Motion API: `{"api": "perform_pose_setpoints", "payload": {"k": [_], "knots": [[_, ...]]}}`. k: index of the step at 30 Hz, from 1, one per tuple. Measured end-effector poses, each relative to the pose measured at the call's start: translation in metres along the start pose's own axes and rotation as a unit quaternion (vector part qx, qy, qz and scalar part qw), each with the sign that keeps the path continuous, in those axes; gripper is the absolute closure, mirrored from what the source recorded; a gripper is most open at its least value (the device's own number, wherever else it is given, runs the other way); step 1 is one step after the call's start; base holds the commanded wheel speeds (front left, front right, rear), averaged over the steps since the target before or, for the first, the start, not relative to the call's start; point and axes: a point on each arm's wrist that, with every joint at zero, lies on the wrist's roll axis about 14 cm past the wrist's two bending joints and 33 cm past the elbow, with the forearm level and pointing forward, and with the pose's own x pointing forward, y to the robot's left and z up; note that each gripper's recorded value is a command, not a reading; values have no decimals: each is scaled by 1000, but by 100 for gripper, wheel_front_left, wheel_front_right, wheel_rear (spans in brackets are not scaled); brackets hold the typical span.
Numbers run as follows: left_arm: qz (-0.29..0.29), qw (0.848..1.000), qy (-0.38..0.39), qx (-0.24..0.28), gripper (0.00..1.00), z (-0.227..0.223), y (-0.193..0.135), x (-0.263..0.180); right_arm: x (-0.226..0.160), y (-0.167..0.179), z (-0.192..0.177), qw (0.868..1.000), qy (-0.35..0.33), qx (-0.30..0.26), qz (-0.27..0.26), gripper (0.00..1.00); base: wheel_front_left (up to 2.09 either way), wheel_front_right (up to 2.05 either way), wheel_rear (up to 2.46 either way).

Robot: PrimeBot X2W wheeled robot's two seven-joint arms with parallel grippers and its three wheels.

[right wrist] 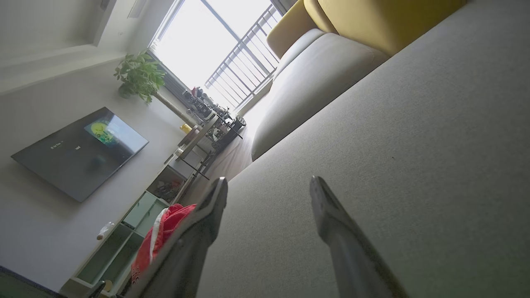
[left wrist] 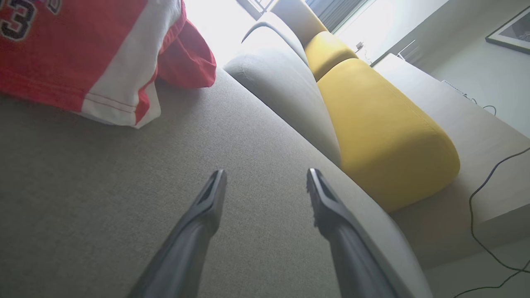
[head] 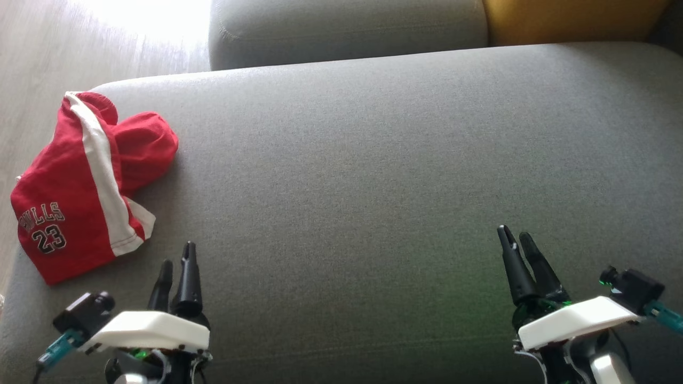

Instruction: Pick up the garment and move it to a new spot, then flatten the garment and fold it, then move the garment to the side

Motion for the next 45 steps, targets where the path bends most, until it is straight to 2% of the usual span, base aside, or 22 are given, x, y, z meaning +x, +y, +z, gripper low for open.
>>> {"api": "perform_pose_setpoints", "payload": {"k": [12, 23, 45], "knots": [[-9, 997, -25, 75, 0, 8, -9, 0, 2, 17, 5, 997, -14, -75, 30, 0, 0, 0, 0], [-24, 988, -50, 141, 0, 14, -22, 0, 3, 30, 10, 988, -29, -142, 53, 0, 0, 0, 0], [-71, 954, -120, 266, 0, 31, -62, -4, 2, 53, 21, 957, -68, -266, 92, 0, 0, 0, 0]]}}
